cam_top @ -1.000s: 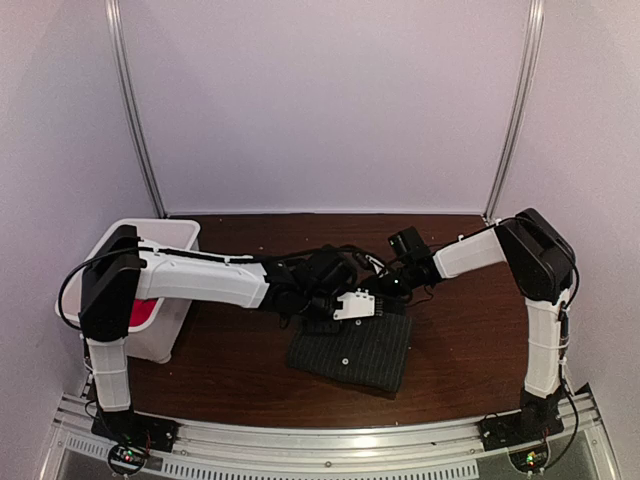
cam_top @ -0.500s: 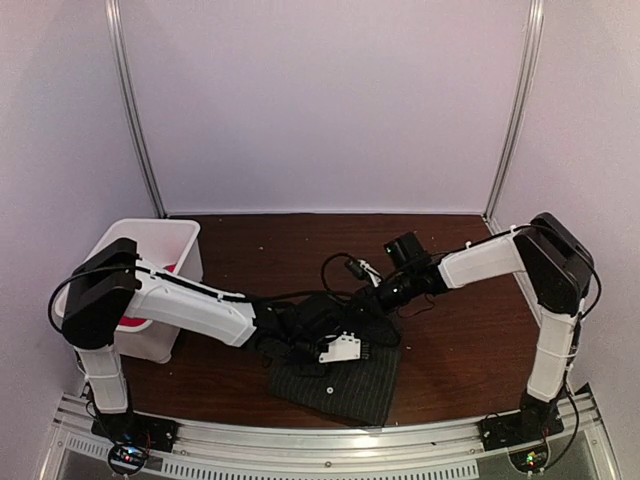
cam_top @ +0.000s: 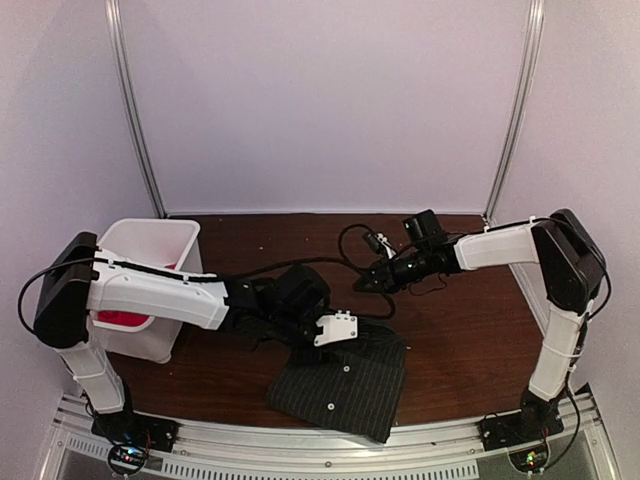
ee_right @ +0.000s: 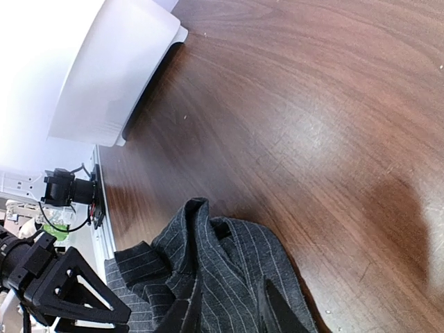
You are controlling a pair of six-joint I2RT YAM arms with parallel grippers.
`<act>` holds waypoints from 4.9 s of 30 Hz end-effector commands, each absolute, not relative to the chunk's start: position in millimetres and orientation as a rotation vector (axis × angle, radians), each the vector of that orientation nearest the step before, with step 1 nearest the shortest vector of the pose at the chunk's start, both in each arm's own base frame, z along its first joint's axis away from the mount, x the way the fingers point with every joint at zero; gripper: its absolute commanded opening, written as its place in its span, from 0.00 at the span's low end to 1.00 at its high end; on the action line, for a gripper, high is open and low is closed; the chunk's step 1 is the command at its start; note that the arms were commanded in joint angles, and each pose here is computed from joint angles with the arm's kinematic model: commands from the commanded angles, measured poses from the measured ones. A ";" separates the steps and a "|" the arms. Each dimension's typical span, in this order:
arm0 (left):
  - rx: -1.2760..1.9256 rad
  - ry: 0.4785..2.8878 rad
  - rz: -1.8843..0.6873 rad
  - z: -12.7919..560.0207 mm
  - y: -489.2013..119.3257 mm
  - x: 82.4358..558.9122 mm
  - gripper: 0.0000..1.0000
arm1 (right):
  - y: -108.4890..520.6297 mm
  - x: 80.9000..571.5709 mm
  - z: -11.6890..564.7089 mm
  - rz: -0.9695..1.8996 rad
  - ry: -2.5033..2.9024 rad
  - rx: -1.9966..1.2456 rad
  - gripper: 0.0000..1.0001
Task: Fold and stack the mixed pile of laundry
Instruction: Fold the 2/3-rectangle-folded shirt at the corner of the board, then smooth out the square-folded shirt at the center of the board.
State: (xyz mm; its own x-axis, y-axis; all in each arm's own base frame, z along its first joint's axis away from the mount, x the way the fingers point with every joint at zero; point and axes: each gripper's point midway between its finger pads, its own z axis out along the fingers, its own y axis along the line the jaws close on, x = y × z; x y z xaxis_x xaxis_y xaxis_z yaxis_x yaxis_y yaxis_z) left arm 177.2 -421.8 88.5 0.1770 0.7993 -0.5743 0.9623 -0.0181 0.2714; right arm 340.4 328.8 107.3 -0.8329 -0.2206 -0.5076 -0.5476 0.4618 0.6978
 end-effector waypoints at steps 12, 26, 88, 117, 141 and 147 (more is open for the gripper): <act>1.905 1.663 -0.533 64.1 -442.8 182.7 0.63 | 354.9 302.5 45.8 1.484 2.541 -0.679 0.10; 1.921 1.657 -0.488 77.2 -441.2 190.8 0.01 | 348.2 299.1 -1.2 1.422 2.661 -0.654 0.06; 1.706 1.408 -0.197 117.5 -473.5 293.5 0.00 | 354.9 320.7 1.4 1.415 2.653 -0.667 0.12; 1.144 1.899 -0.651 156.6 -380.5 326.5 0.54 | 212.3 349.6 163.4 1.185 2.311 -0.349 0.62; 1.071 2.013 -1.029 95.1 -389.9 326.4 0.27 | 233.7 278.4 78.1 1.279 2.373 -0.409 0.49; 0.972 2.052 -1.057 88.0 -375.7 335.8 0.00 | 235.4 303.6 78.8 1.203 2.379 -0.402 0.01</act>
